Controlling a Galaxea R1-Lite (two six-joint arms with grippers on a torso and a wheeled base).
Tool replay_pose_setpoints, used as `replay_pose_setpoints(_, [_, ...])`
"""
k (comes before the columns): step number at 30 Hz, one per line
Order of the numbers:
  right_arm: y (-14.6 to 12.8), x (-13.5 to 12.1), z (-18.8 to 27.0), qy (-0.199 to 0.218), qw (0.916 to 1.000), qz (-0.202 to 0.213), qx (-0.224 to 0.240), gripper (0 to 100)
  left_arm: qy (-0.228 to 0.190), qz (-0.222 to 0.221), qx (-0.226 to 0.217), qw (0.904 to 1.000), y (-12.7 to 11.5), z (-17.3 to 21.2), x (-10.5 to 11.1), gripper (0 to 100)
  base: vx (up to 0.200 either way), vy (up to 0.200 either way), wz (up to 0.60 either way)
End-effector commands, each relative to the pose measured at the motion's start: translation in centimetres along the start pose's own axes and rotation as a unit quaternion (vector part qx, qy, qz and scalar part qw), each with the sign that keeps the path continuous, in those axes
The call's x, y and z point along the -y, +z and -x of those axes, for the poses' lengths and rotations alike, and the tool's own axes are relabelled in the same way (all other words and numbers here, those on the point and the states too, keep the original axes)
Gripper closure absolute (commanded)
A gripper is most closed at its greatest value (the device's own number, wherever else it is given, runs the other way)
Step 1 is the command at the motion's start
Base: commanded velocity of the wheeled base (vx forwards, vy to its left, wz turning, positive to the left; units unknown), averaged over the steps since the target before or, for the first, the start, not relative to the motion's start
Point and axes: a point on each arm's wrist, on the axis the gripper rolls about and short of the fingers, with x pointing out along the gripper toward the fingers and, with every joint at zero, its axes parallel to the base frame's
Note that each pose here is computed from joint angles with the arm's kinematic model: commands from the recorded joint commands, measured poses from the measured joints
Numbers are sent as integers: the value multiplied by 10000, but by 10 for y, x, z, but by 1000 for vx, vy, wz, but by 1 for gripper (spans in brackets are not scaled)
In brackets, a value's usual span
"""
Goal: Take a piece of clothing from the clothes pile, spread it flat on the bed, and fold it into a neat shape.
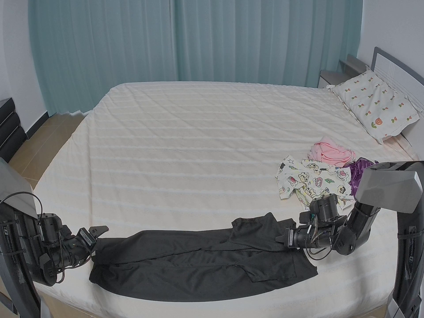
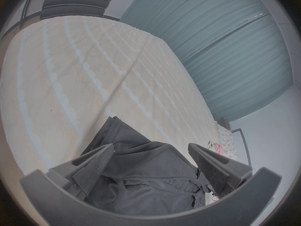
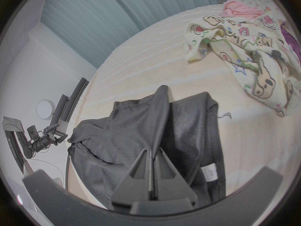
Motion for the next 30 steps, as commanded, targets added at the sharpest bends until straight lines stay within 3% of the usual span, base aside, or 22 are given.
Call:
replay_pose_setpoints(1, [-2, 4, 11, -95, 9999, -75, 16, 100, 74, -2, -60, 10000, -3, -4, -5, 0, 0, 0, 0])
replay_pose_setpoints(13, [-19, 13, 26, -164, 9998, 87, 1, 100, 438, -132, -142, 9989, -10, -11, -17, 0, 0, 0, 0])
replay_pose_setpoints(19, [-24, 13, 28, -162, 9998, 105, -33, 100, 423, -148, -105, 9989, -9, -11, -16, 0, 0, 0, 0])
replay_pose_setpoints(20, [-26, 13, 29, -154, 9997, 159, -53, 0, 411, -151, 1, 9990, -6, -11, -15, 0, 0, 0, 0])
replay_pose_setpoints(22, [-25, 13, 29, -147, 9997, 189, -39, 0, 405, -154, 86, 9990, -3, -10, -13, 0, 0, 0, 0])
replay_pose_setpoints(23, [-22, 12, 30, -121, 9998, 178, 48, 0, 373, -183, 405, 9983, 6, -9, -8, 0, 0, 0, 0])
replay_pose_setpoints(30, [-12, 16, 30, -49, 9991, -56, 422, 0, 309, -343, 808, 9957, 20, -21, -1, 0, 0, 0, 0])
